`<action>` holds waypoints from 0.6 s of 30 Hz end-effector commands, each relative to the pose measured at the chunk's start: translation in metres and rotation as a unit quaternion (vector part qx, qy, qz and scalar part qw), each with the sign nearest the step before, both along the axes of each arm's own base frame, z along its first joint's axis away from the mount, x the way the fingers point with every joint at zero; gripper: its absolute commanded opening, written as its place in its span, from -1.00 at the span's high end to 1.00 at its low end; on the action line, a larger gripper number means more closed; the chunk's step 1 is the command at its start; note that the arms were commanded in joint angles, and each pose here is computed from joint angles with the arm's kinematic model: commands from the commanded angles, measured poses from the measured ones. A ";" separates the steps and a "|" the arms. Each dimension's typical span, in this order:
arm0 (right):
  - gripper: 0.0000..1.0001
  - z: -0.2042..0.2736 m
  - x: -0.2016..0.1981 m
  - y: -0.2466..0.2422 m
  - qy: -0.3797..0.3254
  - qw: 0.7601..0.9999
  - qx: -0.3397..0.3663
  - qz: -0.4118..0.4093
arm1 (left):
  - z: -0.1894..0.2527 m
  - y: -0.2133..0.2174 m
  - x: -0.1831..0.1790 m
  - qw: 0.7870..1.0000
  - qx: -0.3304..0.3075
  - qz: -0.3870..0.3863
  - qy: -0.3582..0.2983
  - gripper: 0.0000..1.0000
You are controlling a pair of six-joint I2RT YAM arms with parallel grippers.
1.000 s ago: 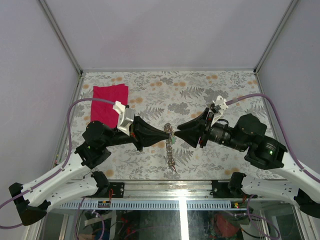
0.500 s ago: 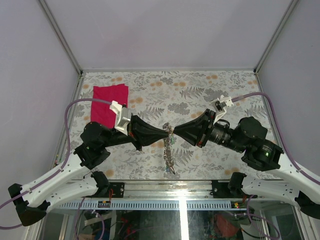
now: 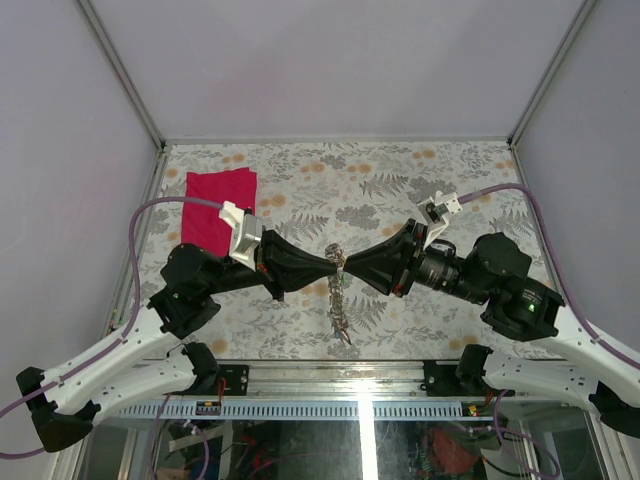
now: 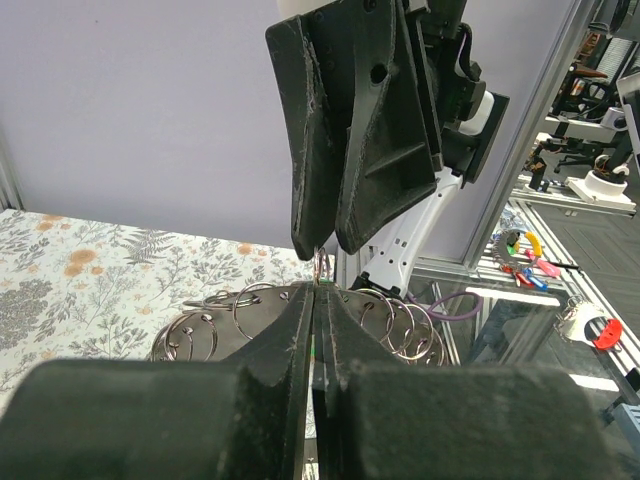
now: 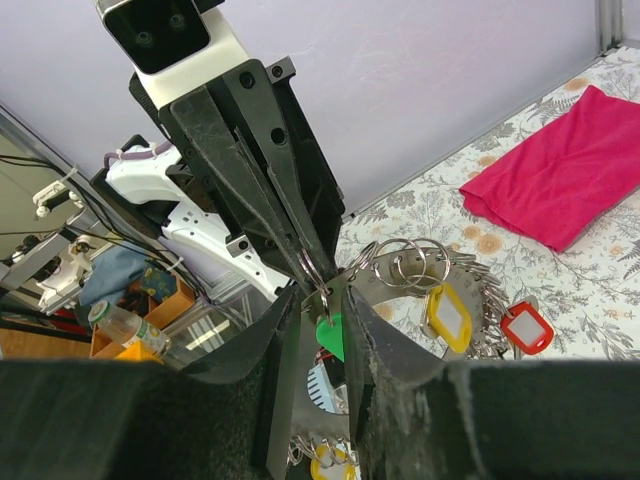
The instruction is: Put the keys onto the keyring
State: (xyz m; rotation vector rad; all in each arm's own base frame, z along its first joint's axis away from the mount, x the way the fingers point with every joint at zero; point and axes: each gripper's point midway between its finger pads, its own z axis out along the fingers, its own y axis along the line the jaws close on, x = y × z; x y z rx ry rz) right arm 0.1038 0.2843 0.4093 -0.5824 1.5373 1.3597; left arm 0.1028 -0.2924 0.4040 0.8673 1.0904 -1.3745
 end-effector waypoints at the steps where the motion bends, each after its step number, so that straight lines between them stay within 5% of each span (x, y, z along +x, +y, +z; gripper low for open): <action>1: 0.47 0.011 -0.006 0.003 -0.007 1.000 0.018 0.018 | 0.039 0.012 -0.007 0.997 -0.066 0.008 -0.045 1.00; 9: 0.92 0.010 -0.005 0.002 -0.006 1.000 0.018 0.013 | 0.039 0.013 -0.006 0.997 -0.065 0.011 -0.046 1.00; 18: 1.00 -0.002 -0.004 0.010 0.005 1.000 0.005 0.023 | 0.041 0.013 -0.007 0.997 -0.067 0.010 -0.048 1.00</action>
